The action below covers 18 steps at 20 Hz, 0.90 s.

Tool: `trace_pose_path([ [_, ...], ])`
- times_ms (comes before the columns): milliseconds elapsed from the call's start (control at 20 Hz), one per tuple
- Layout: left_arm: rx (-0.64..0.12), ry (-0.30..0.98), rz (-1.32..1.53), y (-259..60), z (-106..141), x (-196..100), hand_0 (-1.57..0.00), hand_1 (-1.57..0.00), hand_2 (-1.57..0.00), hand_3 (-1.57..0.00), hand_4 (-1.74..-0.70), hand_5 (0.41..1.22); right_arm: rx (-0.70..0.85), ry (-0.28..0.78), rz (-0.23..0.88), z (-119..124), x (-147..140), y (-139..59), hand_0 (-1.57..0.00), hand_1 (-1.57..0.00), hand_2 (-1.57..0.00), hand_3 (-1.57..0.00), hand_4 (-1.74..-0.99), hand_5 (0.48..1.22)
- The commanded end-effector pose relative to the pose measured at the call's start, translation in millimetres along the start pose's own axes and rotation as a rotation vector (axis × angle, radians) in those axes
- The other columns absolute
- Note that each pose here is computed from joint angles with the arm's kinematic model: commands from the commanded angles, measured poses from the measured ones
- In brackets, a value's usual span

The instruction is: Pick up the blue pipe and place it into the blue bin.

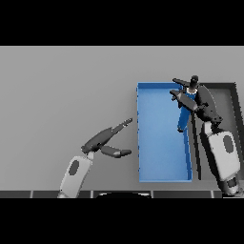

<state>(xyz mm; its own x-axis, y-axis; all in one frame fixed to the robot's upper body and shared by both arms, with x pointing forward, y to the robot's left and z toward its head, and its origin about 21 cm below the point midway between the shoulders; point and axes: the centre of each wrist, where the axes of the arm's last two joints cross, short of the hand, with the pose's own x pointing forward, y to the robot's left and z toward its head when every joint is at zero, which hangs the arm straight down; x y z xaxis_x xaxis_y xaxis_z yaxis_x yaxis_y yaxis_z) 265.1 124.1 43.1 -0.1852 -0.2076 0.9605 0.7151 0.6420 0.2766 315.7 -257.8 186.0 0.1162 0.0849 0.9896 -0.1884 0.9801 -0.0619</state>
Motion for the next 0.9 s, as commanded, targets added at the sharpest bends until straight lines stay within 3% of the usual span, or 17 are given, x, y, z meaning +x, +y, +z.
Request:
trace_pose_path([
  [0, 0.001, -0.007, 0.006, -1.0, 3.1, -1.6, 0.0, 0.0, 0.0, 0.0, -0.88, 0.425, -0.029, 0.036, 0.018, 3.2, -6.6, 2.7, -1.57, -1.57, -1.57, -1.57, -1.741, 1.221],
  [100, -0.005, -0.004, -0.006, 1.1, -0.4, 1.4, 0.0, 0.0, 0.0, 0.0, -0.89, 0.422, -0.084, 0.111, 0.017, 6.4, -21.8, 5.5, -1.57, -1.57, -1.57, -1.52, -1.741, 1.221],
  [150, -0.006, -0.006, -0.002, 0.8, 0.2, 2.0, 0.0, 0.0, 0.0, 0.0, -0.89, 0.42, -0.098, 0.138, 0.022, 6.2, -25.9, 7.5, -1.57, -1.57, -1.57, -1.26, -1.741, 1.221],
  [350, -0.008, -0.002, -0.01, -0.5, 3.0, 2.7, 0.0, 0.0, 0.0, 0.0, -0.88, 0.421, -0.176, 0.3, 0.082, 3.1, -53.4, 6.2, -1.57, -1.55, -1.57, -0.85, -1.741, 1.221],
  [400, 0.0, 0.01, -0.016, -0.7, 2.8, 1.5, 0.0, 0.0, 0.0, 0.0, -0.88, 0.421, -0.177, 0.342, 0.092, -0.1, -58.6, 9.3, -1.46, -1.34, -1.34, -0.79, -1.678, 1.221],
  [450, -0.003, 0.001, -0.011, -3.5, 2.1, 3.3, 0.0, 0.0, 0.0, 0.0, -0.88, 0.422, -0.189, 0.39, 0.103, -0.4, -64.5, 9.6, -1.17, -1.07, -1.07, -0.63, -1.592, 1.221],
  [550, 0.001, -0.002, -0.012, -3.2, 2.0, 3.9, 0.0, 0.0, 0.0, 0.0, -0.88, 0.425, -0.169, 0.415, 0.134, -1.1, -65.2, 7.0, -0.75, -0.68, -0.68, -0.4, -1.413, 1.221],
  [650, 0.003, 0.002, -0.012, -1.5, 1.7, 4.6, 0.0, 0.0, 0.0, 0.0, -0.88, 0.428, -0.125, 0.451, 0.189, -2.3, -67.6, 6.3, -0.48, -0.44, -0.44, -0.26, -1.275, 1.186],
  [850, 0.002, 0.0, -0.004, -0.3, 4.8, 5.0, 0.0, 0.0, 0.0, 0.0, -0.89, 0.428, -0.028, 0.538, 0.359, -3.8, -71.2, 6.5, -0.2, -0.18, -0.18, -0.1, -1.11, 0.979],
])
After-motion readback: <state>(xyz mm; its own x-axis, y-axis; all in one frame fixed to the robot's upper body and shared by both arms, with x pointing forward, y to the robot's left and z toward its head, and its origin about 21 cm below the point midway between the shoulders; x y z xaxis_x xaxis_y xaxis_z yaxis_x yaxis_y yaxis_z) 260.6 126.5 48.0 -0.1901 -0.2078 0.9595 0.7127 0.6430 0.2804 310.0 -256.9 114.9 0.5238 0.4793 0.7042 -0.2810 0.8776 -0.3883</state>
